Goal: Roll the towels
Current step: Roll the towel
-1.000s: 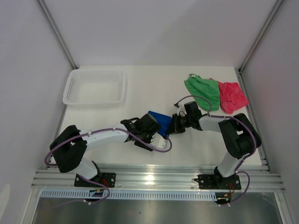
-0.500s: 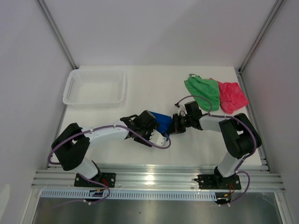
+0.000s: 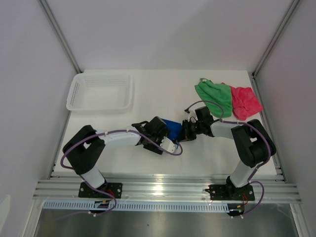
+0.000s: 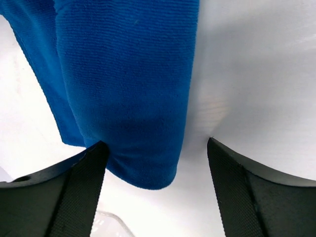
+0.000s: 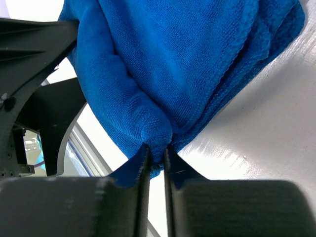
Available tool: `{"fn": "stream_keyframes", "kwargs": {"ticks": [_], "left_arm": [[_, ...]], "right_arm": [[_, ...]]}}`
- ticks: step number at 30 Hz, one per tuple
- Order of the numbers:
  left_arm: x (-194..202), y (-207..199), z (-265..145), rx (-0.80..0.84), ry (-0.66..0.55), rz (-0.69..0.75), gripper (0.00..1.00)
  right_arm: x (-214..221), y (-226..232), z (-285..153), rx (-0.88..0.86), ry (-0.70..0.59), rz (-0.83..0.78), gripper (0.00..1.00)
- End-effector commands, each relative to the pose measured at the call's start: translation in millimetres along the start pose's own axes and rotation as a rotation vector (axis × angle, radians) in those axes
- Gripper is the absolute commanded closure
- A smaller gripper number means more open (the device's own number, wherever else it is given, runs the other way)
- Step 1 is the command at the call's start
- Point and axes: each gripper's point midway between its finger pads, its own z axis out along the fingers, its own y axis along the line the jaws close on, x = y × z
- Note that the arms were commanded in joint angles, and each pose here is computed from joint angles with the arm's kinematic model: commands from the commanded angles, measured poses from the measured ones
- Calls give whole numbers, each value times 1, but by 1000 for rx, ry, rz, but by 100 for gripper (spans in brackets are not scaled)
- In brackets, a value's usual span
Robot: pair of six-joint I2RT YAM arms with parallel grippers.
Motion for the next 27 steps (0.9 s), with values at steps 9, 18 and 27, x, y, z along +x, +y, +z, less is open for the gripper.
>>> {"fn": "stream_keyframes", "kwargs": {"ticks": [9,18,27], "left_arm": [[19,-9,18,91,39,-92,63],[7,-15,-7,202,-19,-266,99],[-12,-45,-47,487,-105,-443,99]], "right_arm": [[-11,5,-21,21,-18,-79,64],[-24,11,-57,36,-116,-175,62],[-32,53,-95,-56,-353,-538,60]]}}
